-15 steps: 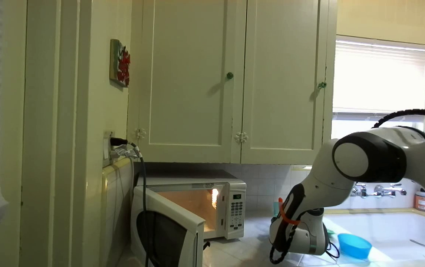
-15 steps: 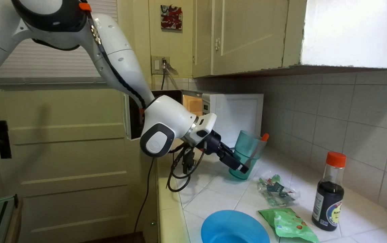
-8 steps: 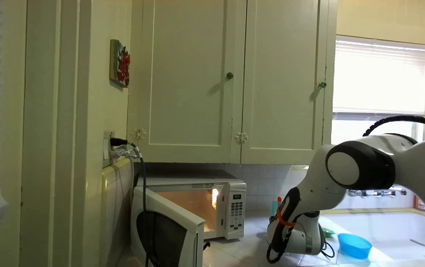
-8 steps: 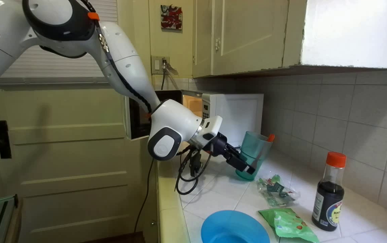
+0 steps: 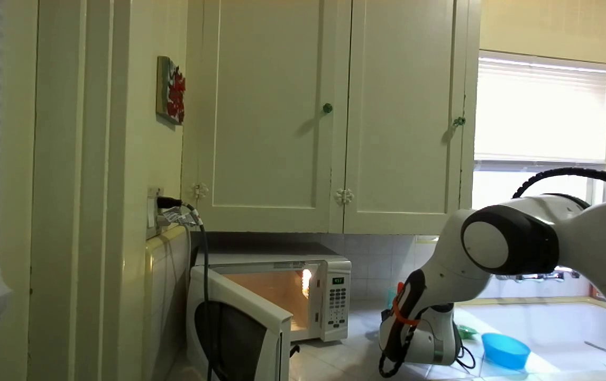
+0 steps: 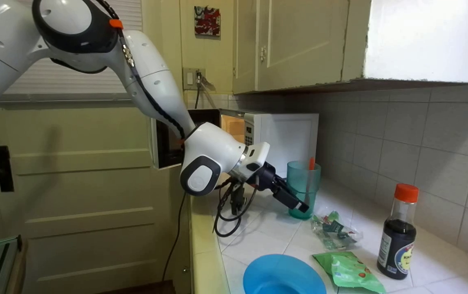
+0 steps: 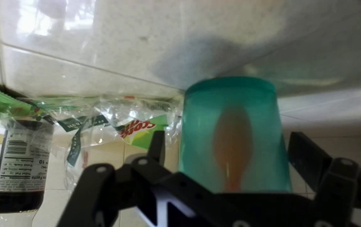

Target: Remove the cup from the blue bowl then put the blue bowl in the microwave.

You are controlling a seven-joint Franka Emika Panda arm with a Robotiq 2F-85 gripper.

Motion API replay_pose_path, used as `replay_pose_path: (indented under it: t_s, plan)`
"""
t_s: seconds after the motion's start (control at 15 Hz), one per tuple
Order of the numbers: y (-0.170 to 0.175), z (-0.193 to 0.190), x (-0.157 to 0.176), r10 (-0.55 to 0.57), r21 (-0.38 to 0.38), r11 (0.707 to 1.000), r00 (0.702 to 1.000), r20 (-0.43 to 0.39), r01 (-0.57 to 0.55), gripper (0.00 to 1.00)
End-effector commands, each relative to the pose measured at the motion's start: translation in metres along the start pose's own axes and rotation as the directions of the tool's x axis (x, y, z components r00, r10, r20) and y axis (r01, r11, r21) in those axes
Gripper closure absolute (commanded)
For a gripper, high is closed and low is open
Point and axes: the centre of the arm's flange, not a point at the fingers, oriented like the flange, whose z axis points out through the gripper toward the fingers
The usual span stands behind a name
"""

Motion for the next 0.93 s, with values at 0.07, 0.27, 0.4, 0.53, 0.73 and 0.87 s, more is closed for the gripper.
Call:
replay_pose_path:
  t_s: [0.07, 0.27, 0.4, 0.53, 0.73, 0.87]
  plan:
    - [-0.005, -0.001, -0.009, -0.003, -0.013, 1.000, 1.000, 0.011, 0.003, 0.00]
    - [-0.001, -0.015, -0.008, 0.010, -0.030, 1.000, 0.999, 0.032, -0.009, 0.00]
    - [0.008, -0.033, -0.006, 0.014, -0.071, 0.997, 0.999, 0.040, -0.011, 0.00]
    - [0.024, -0.048, -0.005, -0.001, -0.128, 0.992, 0.998, 0.058, 0.009, 0.00]
    - [0.046, -0.079, 0.001, -0.080, -0.114, 0.989, 0.992, 0.096, 0.091, 0.00]
    - [0.047, -0.095, 0.004, -0.152, -0.023, 0.987, 0.978, 0.144, 0.157, 0.00]
